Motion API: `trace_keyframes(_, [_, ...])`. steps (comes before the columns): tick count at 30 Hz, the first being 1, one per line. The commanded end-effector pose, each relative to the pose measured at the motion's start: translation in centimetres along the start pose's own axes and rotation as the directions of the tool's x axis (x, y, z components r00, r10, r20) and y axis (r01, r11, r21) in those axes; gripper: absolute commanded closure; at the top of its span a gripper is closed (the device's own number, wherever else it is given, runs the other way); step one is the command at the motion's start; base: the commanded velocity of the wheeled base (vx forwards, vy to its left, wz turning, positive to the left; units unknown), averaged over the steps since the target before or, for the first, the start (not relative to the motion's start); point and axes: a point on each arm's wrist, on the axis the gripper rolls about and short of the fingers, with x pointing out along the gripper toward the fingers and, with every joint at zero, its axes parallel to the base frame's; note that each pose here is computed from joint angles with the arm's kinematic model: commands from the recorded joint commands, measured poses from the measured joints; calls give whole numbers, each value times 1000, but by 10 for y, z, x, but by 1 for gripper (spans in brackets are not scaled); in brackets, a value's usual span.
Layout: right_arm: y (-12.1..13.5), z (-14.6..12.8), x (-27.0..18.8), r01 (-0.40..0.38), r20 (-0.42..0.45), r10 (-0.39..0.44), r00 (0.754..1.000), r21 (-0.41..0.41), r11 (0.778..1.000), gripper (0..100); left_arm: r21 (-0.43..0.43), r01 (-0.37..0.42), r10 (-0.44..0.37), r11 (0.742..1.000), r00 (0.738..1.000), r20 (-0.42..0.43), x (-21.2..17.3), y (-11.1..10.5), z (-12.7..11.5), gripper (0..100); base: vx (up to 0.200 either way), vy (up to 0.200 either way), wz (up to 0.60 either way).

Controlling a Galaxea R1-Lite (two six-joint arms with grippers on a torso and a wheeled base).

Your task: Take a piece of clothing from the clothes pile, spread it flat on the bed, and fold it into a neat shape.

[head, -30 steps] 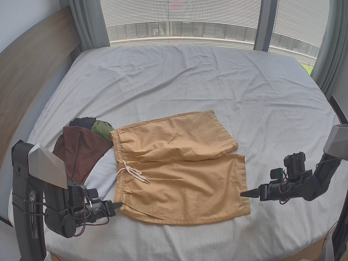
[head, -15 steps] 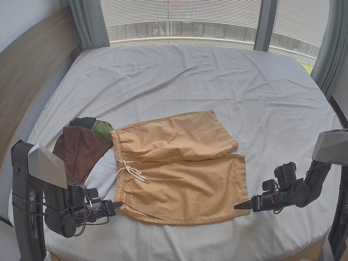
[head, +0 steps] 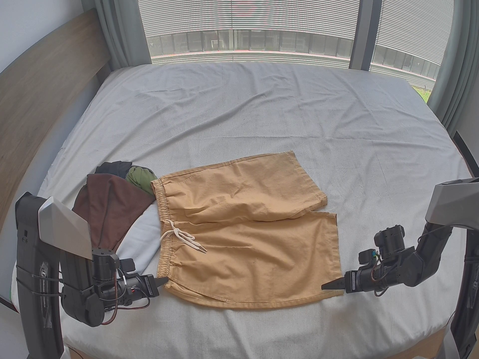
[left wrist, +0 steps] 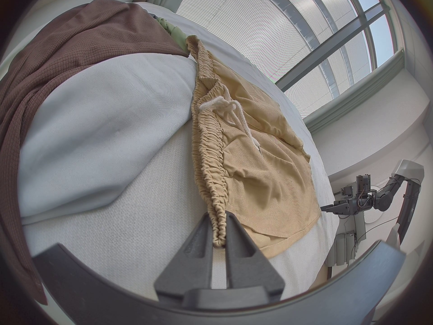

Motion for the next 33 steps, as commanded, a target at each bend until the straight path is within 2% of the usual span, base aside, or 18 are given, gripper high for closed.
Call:
trace_keyframes(1, [0, 0, 1, -2, -2, 2, 1000, 6, 1000, 100, -3, -2, 2, 1000, 1000, 2, 0, 1, 0, 100, 0, 0, 0])
trace_keyframes(14, [-1, 1, -3, 2, 5, -2, 1000, 15, 1000, 100, -5, -2, 2, 1000, 1000, 0, -1, 1, 0, 100, 0, 0, 0])
trace_keyframes(21, [8, 4, -21, 4, 7, -4, 1000, 8, 1000, 100, -19, 8, -8, 1000, 1000, -8, -14, -5, 1, 100, 0, 0, 0])
trace_keyframes(27, [21, 4, -45, 11, -36, -11, 999, -13, 1000, 100, -30, 33, -34, 999, 998, -46, -31, -13, -5, 100, 0, 0, 0])
trace_keyframes(33, [19, 2, -49, 14, -40, -15, 999, -28, 1000, 100, -38, 26, -29, 999, 996, -89, -43, -17, -13, 100, 0, 0, 0])
